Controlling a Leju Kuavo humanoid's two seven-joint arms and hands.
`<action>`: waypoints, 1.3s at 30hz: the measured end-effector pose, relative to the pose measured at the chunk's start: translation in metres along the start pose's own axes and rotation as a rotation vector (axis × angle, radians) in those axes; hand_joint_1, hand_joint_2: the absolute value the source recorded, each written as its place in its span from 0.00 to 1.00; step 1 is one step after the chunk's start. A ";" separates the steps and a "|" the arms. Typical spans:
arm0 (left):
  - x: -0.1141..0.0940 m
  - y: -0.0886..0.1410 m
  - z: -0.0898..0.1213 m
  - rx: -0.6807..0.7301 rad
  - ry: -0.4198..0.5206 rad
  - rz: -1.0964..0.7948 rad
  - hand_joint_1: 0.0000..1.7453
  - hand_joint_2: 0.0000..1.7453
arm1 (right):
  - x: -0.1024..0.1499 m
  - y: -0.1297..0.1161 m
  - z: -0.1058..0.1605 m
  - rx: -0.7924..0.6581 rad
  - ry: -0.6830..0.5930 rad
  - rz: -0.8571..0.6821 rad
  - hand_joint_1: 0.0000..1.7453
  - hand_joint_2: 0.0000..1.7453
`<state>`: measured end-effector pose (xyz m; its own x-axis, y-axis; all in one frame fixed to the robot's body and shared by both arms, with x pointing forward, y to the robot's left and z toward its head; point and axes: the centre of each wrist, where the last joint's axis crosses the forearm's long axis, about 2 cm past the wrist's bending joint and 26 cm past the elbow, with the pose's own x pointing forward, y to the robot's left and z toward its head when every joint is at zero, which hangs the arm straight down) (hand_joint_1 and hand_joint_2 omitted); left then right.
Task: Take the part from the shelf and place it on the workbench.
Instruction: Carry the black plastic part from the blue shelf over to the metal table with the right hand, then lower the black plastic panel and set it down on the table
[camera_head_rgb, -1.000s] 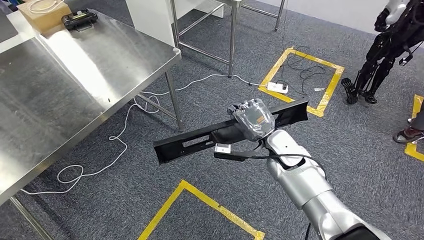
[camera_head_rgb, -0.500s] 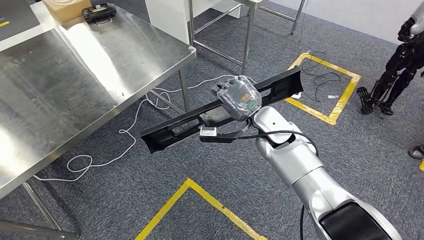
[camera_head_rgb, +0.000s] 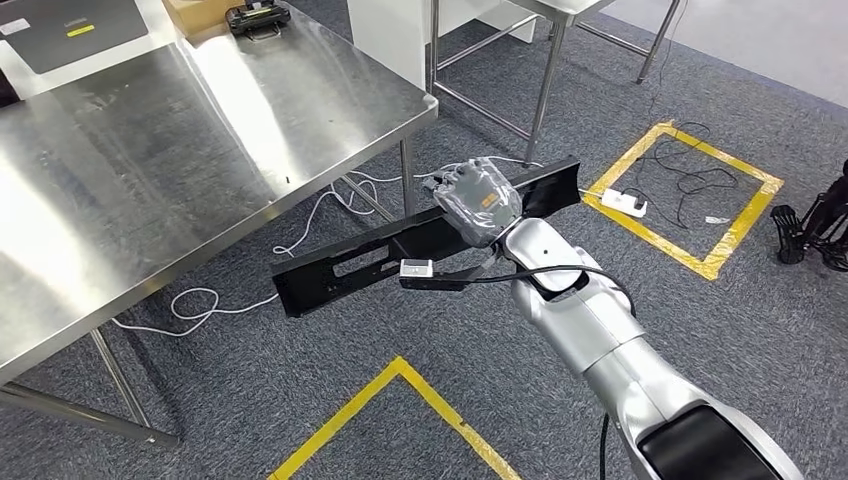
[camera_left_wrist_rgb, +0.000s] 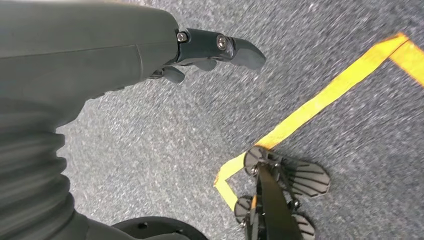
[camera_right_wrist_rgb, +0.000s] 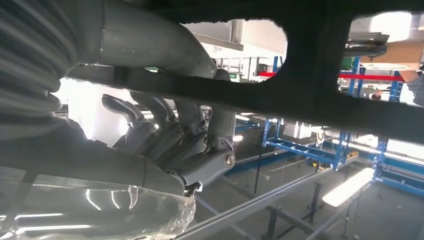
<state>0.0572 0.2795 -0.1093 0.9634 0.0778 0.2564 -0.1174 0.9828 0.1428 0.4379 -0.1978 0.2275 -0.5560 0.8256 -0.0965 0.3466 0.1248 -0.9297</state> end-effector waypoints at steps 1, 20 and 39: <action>-0.001 0.000 0.000 0.000 0.003 -0.001 0.00 1.00 | 0.001 0.000 0.000 -0.001 0.001 -0.001 1.00 1.00; 0.001 -0.003 0.000 -0.005 0.003 -0.021 0.00 1.00 | -0.012 -0.016 -0.006 -0.028 0.015 0.040 1.00 1.00; -0.002 -0.005 0.001 -0.011 -0.009 -0.032 0.00 1.00 | -0.025 -0.018 -0.003 -0.024 0.037 0.070 1.00 1.00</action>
<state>0.0560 0.2746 -0.1093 0.9645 0.0444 0.2604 -0.0834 0.9866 0.1404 0.4475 -0.2187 0.2480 -0.5017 0.8525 -0.1469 0.4014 0.0790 -0.9125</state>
